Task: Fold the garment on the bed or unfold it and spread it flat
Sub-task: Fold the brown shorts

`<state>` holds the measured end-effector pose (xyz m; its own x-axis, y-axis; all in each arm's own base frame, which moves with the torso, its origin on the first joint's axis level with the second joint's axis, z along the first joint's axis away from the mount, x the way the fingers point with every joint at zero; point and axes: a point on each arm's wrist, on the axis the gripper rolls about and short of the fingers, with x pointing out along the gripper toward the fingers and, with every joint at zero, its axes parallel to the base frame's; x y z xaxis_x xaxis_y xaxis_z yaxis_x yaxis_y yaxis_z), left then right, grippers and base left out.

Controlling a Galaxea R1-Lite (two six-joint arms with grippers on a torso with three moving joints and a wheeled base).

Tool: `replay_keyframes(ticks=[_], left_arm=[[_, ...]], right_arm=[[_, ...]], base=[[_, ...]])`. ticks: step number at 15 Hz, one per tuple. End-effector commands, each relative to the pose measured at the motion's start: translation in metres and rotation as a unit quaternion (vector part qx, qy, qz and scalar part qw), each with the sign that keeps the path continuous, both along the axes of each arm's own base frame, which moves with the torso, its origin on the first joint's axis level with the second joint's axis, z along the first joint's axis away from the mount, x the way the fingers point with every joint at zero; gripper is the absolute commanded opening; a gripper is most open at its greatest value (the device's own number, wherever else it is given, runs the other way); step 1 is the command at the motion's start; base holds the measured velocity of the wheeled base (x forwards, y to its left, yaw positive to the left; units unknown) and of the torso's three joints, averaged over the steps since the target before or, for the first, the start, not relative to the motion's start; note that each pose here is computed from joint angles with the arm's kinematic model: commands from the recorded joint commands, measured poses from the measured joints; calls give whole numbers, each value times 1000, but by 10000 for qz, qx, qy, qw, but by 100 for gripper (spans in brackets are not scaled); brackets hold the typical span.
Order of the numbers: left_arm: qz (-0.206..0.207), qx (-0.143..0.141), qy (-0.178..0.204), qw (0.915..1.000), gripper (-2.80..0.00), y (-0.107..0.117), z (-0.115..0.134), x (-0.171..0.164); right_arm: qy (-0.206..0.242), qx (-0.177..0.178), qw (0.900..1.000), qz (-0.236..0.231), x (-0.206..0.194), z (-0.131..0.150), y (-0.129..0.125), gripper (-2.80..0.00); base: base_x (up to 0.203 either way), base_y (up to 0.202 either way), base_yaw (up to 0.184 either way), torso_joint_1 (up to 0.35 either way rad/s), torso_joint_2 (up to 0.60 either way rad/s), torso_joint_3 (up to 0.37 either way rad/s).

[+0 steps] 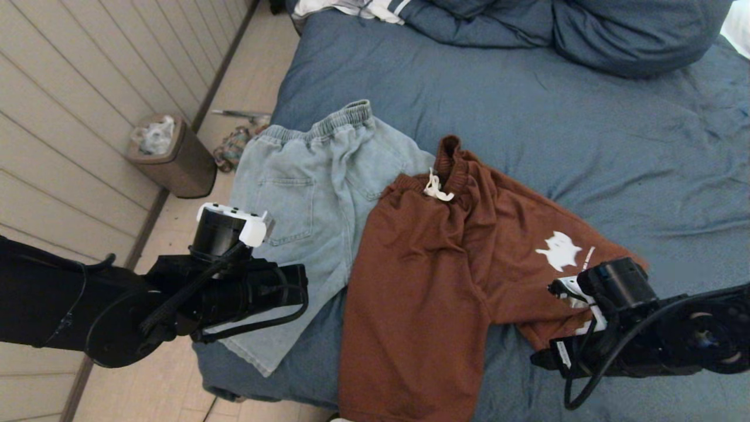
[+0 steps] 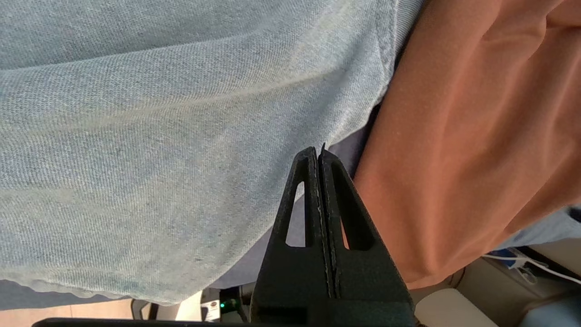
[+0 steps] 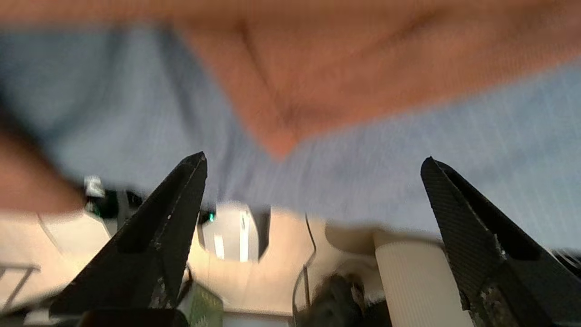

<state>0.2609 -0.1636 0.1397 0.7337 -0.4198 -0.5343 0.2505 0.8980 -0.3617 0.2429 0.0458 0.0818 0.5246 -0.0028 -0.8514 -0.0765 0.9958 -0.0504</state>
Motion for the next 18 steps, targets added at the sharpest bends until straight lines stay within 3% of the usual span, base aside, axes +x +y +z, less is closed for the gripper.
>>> replay_keyframes(ticks=[1,5,13,14,15,18], left_arm=[[8,-4,14,10000,-280,-1,-2,1],[4,10,23,10000,-280,-1,-4,2],[2,17,55,10000,-280,-1,-5,1],[2,21,60,10000,-280,-1,-6,1],[-2,28,72,10000,-280,-1,-7,2],[2,38,87,10000,-280,-1,-8,2]], right_arm=[[300,-57,9995,-31,15,-30,1,0],[-160,45,9998,-137,40,-27,0,0],[-515,156,9984,-160,41,-9,1,0],[-537,160,9983,-160,43,-8,1,-12],[-509,154,9985,-152,42,-9,2,-280],[-439,142,9988,-145,38,-12,2,-280]], base=[[0,0,0,0,0,0],[0,0,0,0,0,0],[0,0,0,0,0,0],[0,0,0,0,0,0],[0,0,0,0,0,0],[0,0,0,0,0,0]])
